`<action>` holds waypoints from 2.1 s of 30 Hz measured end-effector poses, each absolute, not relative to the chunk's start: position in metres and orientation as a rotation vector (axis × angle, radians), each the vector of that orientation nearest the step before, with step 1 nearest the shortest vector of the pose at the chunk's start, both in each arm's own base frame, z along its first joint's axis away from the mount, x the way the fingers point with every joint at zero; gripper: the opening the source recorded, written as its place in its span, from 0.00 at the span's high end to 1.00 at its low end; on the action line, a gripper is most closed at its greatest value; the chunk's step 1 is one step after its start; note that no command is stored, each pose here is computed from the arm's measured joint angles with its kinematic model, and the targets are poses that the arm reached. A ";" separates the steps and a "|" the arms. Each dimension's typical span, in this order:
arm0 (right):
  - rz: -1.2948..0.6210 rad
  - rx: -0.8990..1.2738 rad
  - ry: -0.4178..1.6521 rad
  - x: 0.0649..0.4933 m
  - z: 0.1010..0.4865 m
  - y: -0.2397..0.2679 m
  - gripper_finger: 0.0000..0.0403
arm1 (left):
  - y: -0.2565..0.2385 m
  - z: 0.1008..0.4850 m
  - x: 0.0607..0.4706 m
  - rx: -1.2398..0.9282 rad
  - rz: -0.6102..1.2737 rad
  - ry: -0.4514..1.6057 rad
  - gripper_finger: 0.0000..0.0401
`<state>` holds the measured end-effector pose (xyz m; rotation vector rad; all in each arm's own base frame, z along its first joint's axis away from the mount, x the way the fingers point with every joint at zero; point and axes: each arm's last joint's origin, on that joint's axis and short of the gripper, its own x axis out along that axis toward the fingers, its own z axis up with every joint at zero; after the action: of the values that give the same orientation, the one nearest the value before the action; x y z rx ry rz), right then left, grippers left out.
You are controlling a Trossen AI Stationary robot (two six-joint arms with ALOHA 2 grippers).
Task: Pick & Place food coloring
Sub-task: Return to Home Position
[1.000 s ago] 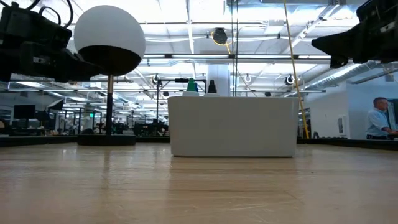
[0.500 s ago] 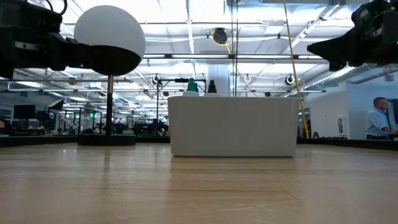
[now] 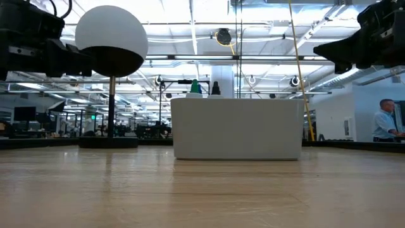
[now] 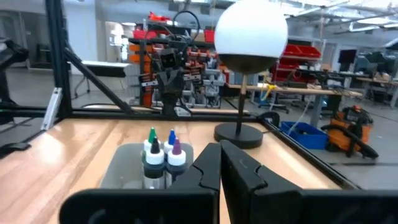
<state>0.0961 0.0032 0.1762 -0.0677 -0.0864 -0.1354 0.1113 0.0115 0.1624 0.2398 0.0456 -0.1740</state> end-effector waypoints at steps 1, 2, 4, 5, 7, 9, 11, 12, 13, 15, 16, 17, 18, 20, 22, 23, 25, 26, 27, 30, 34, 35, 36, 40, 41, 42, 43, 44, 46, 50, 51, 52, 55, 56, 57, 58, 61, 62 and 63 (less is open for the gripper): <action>-0.136 -0.067 -0.083 0.096 0.176 0.003 1.00 | 0.012 0.162 0.111 0.235 -0.171 0.052 1.00; -0.134 -0.067 -0.083 0.096 0.176 0.003 1.00 | 0.012 0.162 0.111 0.231 -0.172 0.053 1.00; -0.133 -0.069 -0.083 0.096 0.176 0.003 1.00 | 0.012 0.162 0.111 0.220 -0.171 0.054 1.00; -0.134 -0.069 -0.083 0.096 0.176 0.003 1.00 | 0.012 0.162 0.111 0.212 -0.171 0.057 1.00; -0.134 -0.067 -0.083 0.096 0.176 0.003 1.00 | 0.012 0.160 0.111 0.206 -0.169 0.072 1.00; -0.134 -0.052 -0.084 0.096 0.176 0.003 1.00 | 0.012 0.159 0.111 0.198 -0.143 0.087 1.00; -0.133 -0.050 -0.083 0.096 0.176 0.003 1.00 | 0.013 0.157 0.111 0.192 -0.130 0.105 1.00; -0.133 -0.051 -0.078 0.096 0.175 0.003 1.00 | 0.013 0.156 0.111 0.185 -0.128 0.121 1.00; -0.133 -0.052 -0.072 0.096 0.175 0.003 1.00 | 0.013 0.154 0.111 0.173 -0.126 0.137 1.00; -0.133 -0.052 -0.070 0.097 0.174 0.003 1.00 | 0.013 0.152 0.110 0.143 -0.120 0.161 0.99; -0.133 -0.051 -0.071 0.096 0.175 0.003 1.00 | 0.013 0.152 0.110 0.123 -0.107 0.169 0.99; -0.133 -0.050 -0.072 0.096 0.175 0.003 1.00 | 0.014 0.152 0.110 0.102 -0.089 0.174 0.98; -0.133 -0.046 -0.071 0.096 0.175 0.003 1.00 | 0.014 0.151 0.110 0.076 -0.074 0.178 0.98; -0.132 -0.032 -0.071 0.097 0.174 0.003 1.00 | 0.014 0.151 0.110 0.027 -0.060 0.180 0.96; -0.132 -0.025 -0.073 0.096 0.175 0.003 1.00 | 0.014 0.151 0.110 -0.006 -0.057 0.181 0.96; -0.131 -0.025 -0.074 0.096 0.175 0.003 1.00 | 0.014 0.151 0.110 -0.021 -0.056 0.181 0.96; -0.131 -0.025 -0.074 0.096 0.175 0.003 1.00 | 0.014 0.152 0.110 -0.049 -0.054 0.180 0.96; -0.131 -0.025 -0.074 0.096 0.175 0.003 1.00 | 0.014 0.152 0.110 -0.055 -0.054 0.179 0.96; -0.131 -0.025 -0.075 0.096 0.175 0.003 1.00 | 0.014 0.152 0.110 -0.055 -0.054 0.179 0.97; -0.131 -0.025 -0.074 0.096 0.175 0.003 1.00 | 0.014 0.152 0.110 -0.041 -0.055 0.179 0.99; -0.131 -0.025 -0.074 0.096 0.175 0.003 1.00 | 0.014 0.152 0.110 -0.048 -0.056 0.179 0.99; -0.131 -0.025 -0.074 0.096 0.175 0.003 1.00 | 0.014 0.152 0.110 -0.047 -0.056 0.179 0.98; -0.131 -0.025 -0.075 0.096 0.175 0.003 1.00 | 0.014 0.152 0.110 -0.046 -0.056 0.179 0.97; -0.131 -0.025 -0.075 0.096 0.175 0.003 1.00 | 0.014 0.152 0.110 -0.046 -0.057 0.179 0.91; -0.131 -0.025 -0.075 0.096 0.175 0.003 1.00 | 0.014 0.152 0.110 -0.046 -0.057 0.179 0.90; -0.131 -0.025 -0.075 0.096 0.175 0.003 1.00 | 0.014 0.152 0.110 -0.046 -0.057 0.178 0.89; -0.131 -0.025 -0.075 0.096 0.175 0.003 1.00 | 0.014 0.152 0.110 -0.046 -0.057 0.178 0.89; -0.131 -0.025 -0.075 0.096 0.175 0.003 1.00 | 0.014 0.152 0.110 -0.046 -0.057 0.178 0.88; -0.131 -0.025 -0.075 0.096 0.175 0.003 1.00 | 0.014 0.152 0.110 -0.046 -0.057 0.178 0.88; -0.131 -0.025 -0.074 0.097 0.175 0.003 1.00 | 0.014 0.152 0.110 -0.046 -0.057 0.178 0.88; -0.131 -0.025 -0.074 0.097 0.175 0.003 1.00 | 0.014 0.152 0.110 -0.046 -0.057 0.178 0.88; -0.131 -0.025 -0.074 0.097 0.175 0.003 1.00 | 0.014 0.152 0.110 -0.046 -0.057 0.178 0.88; -0.131 -0.025 -0.074 0.097 0.175 0.003 1.00 | 0.014 0.152 0.110 -0.046 -0.057 0.178 0.88; -0.131 -0.025 -0.074 0.097 0.175 0.003 1.00 | 0.014 0.152 0.110 -0.046 -0.057 0.178 0.88; -0.131 -0.025 -0.074 0.097 0.175 0.003 1.00 | 0.014 0.152 0.110 -0.045 -0.057 0.178 0.88; -0.131 -0.024 -0.074 0.097 0.175 0.003 1.00 | 0.014 0.152 0.110 -0.045 -0.057 0.178 0.88; -0.131 -0.025 -0.074 0.097 0.175 0.003 1.00 | 0.014 0.152 0.110 -0.045 -0.057 0.178 0.88; -0.131 -0.025 -0.074 0.097 0.175 0.003 1.00 | 0.014 0.152 0.110 -0.045 -0.057 0.178 0.88; -0.131 -0.025 -0.074 0.097 0.175 0.003 1.00 | 0.014 0.152 0.110 -0.045 -0.057 0.177 0.88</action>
<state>0.0965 0.0033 0.1746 -0.0247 -0.0743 -0.1311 0.1103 0.0144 0.1518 -0.0450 0.1773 -0.0568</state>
